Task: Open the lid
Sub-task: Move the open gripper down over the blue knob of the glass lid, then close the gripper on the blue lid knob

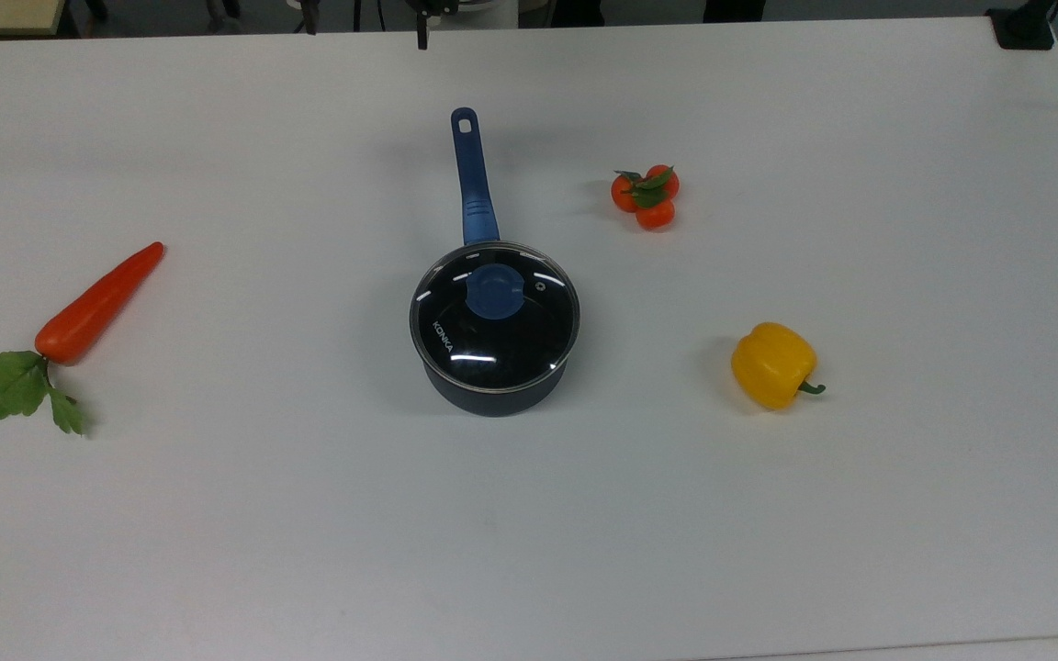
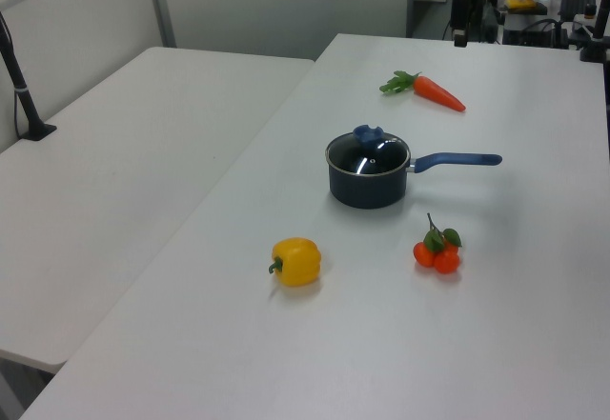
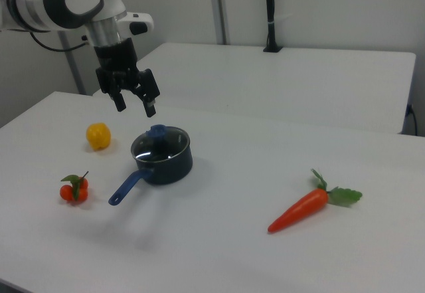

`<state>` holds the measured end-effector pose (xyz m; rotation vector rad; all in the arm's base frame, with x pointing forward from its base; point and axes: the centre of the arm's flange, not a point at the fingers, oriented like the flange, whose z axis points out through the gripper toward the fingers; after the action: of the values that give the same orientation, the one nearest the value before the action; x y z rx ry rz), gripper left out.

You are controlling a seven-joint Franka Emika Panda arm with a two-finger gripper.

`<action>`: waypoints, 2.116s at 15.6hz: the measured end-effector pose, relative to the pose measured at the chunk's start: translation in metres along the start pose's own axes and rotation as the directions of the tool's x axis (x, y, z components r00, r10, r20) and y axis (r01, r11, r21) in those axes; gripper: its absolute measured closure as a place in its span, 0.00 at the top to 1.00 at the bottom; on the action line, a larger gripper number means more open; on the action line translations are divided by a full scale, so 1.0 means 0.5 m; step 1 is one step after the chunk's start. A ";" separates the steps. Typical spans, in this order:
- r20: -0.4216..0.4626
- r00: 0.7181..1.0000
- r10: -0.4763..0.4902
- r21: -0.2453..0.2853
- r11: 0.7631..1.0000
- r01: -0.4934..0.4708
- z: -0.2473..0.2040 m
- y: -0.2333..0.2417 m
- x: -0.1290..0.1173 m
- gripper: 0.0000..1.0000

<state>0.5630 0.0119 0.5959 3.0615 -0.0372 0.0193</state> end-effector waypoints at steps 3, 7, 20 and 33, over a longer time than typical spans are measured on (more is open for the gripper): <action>0.001 1.000 0.004 0.000 1.000 -0.004 0.002 0.004 0.001 1.00; -0.023 1.000 0.004 0.003 1.000 -0.004 0.005 0.004 0.011 1.00; -0.188 0.979 -0.073 0.098 0.991 0.093 0.187 -0.169 0.161 1.00; -0.192 0.971 -0.145 0.034 0.987 0.154 0.334 -0.225 0.210 0.93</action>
<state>0.6725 0.1081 0.4221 3.0861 0.2092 0.3058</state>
